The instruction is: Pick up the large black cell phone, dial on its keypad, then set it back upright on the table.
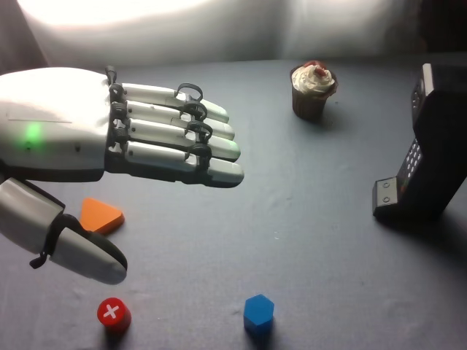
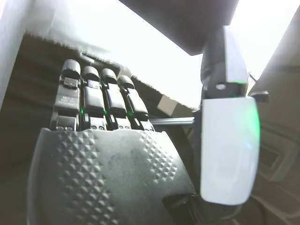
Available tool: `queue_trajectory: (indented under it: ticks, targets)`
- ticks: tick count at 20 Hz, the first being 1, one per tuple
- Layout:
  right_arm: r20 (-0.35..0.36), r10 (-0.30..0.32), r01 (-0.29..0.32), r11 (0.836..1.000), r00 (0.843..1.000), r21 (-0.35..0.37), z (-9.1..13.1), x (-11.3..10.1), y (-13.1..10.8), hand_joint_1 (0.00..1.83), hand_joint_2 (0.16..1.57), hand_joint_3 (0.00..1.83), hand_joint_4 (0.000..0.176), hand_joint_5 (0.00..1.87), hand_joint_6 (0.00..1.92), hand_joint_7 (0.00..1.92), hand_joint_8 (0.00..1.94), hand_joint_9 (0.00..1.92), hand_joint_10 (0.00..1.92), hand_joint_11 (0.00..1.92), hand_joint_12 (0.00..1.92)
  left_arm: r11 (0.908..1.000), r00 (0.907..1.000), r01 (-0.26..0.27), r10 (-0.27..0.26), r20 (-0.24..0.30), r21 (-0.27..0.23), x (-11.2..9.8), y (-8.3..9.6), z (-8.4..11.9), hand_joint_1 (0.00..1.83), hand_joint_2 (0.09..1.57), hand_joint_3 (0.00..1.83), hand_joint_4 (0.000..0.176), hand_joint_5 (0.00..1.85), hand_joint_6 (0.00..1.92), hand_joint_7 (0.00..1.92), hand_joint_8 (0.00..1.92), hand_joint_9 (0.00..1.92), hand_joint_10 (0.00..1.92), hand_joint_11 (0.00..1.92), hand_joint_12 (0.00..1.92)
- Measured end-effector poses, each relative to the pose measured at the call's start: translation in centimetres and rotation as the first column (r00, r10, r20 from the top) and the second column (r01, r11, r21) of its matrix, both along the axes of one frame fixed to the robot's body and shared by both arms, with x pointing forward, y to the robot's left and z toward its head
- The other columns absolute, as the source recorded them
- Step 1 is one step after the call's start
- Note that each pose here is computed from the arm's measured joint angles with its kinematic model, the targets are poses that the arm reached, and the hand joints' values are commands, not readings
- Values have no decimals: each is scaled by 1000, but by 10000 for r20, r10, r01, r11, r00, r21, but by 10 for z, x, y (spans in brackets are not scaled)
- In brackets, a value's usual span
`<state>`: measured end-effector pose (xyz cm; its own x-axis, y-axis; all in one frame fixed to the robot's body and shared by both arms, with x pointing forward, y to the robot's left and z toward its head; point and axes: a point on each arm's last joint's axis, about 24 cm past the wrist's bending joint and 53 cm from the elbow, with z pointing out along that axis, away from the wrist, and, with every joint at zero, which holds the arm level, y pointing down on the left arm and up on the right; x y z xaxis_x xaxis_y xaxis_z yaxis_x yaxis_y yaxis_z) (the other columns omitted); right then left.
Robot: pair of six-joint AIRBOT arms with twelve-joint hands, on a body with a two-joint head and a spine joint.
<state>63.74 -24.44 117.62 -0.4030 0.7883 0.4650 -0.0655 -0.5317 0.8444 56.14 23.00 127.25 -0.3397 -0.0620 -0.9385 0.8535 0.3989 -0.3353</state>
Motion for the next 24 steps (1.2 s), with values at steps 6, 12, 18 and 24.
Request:
queue_trajectory:
  ticks: [6, 12, 18, 24]
  targets:
    - [15, 101, -101, 9997, 9999, 212, 3, 4, 15, 922, 952, 1, 0, 0, 0, 0, 0, 0, 0, 0, 138, 9999, 9999, 108, -108, 7, 76, -2, -1, -2, 0, 1147, 1, 42, 87, 1, 111, 3, 78, 1, 0, 202]
    - [105, 222, -226, 9991, 9997, 366, 10, 12, 27, 895, 955, 3, 0, 0, 0, 0, 0, 0, 0, 0, 149, 9999, 9999, 136, -136, 52, 60, -2, -2, -1, 0, 1144, 0, 41, 80, 1, 113, 1, 78, 2, 0, 204]
    - [76, 336, -338, 9987, 9994, 391, 11, 16, 35, 835, 968, 4, 0, 0, 0, 0, 0, 0, 0, 0, 162, 9998, 9998, 173, -174, 80, 32, -3, -2, 0, 0, 1144, 0, 44, 87, 0, 119, 0, 77, 1, 0, 170]
    - [68, 554, -556, 9978, 9984, 357, 11, 16, 44, 773, 1013, 13, 0, 82, 5, 68, 5, 90, 9, 0, 415, 9997, 9997, 226, -226, 64, 12, -3, -4, 0, 0, 1150, 2, 40, 74, 1, 105, 1, 74, 1, 0, 204]
